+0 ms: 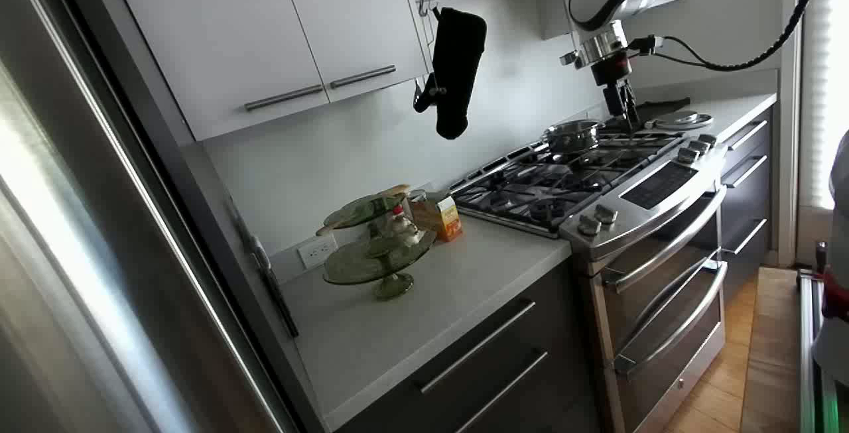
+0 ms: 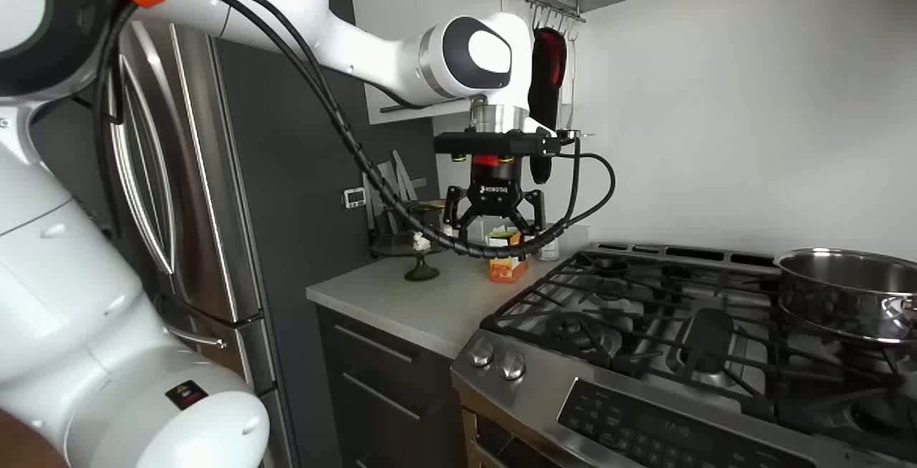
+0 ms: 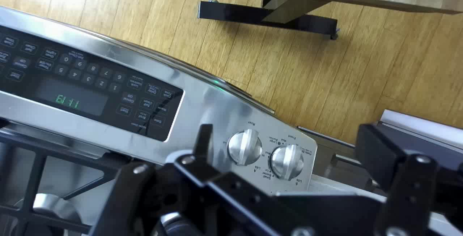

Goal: Pick up one green packet from the top of the serving tray and put it in the orange box

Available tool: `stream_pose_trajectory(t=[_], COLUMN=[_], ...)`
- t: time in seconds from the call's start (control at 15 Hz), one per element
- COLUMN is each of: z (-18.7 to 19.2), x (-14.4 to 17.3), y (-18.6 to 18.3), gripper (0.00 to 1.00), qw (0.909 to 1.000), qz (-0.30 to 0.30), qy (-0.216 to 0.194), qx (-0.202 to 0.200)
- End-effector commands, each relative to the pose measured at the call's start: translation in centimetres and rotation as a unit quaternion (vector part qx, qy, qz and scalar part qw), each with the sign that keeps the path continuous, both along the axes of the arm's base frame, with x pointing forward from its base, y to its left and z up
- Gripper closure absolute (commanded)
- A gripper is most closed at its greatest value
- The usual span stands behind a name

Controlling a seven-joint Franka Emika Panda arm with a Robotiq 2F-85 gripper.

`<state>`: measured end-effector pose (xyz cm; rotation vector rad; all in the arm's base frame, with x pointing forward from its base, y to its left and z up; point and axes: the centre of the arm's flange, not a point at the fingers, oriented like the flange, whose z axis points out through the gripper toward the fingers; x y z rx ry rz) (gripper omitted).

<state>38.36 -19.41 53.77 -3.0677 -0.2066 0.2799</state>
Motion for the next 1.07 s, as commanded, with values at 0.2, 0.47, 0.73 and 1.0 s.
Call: stream_pose_trajectory(t=[0.2, 0.47, 0.73, 1.0], z=[0.0, 0.5, 2.1, 3.3], x=[0.0, 0.5, 2.7, 4.0], y=[0.0, 1.2, 7.8, 15.9], gripper=[0.0, 0.0, 0.0, 0.0], qw=[1.0, 0.9999, 0.998, 0.9948], qz=[0.0, 0.015, 0.062, 0.089], qy=[0.0, -0.004, -0.012, -0.021], qx=[0.0, -0.004, 0.006, 0.046])
